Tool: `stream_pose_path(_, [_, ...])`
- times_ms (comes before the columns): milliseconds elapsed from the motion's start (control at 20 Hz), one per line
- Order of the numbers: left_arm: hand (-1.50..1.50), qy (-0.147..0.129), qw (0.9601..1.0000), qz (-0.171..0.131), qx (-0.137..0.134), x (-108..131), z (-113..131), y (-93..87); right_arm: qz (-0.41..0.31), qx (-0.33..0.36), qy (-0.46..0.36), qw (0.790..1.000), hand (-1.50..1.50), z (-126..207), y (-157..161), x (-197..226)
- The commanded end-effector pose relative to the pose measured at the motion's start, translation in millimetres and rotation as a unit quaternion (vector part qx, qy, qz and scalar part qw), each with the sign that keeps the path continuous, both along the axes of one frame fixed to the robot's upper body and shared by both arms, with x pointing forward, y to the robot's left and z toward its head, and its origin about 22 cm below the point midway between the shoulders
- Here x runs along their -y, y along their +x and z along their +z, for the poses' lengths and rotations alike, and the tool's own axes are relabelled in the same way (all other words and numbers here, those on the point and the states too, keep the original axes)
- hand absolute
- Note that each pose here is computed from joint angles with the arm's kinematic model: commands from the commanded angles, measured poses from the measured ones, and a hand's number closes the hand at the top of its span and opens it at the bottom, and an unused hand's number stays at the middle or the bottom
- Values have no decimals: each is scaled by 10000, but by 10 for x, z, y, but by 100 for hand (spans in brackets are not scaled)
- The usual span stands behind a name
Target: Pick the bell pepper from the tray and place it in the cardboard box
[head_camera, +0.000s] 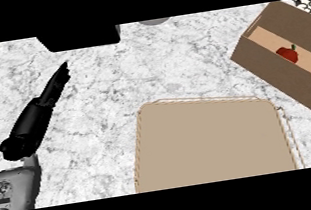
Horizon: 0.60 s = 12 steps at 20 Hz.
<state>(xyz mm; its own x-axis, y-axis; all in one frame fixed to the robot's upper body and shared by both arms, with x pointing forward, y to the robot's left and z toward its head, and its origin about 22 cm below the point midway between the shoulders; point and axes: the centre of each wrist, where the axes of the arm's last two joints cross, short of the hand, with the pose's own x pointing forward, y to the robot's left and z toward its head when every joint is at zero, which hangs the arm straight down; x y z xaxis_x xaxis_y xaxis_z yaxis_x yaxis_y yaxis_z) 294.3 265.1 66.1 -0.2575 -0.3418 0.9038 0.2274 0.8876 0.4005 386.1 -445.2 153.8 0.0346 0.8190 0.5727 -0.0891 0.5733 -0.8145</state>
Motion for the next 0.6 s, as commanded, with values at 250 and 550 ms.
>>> stream_pose_path(250, [0,-73,10000,-4,-18,35,-44,-11,-1059,1382,3539,9189,-150,-11,-80,304])
stream_pose_path(550, [0,-5,9999,-125,65,145,-76,-55,-1617,1884,3688,8957,-150,-84,-536,851])
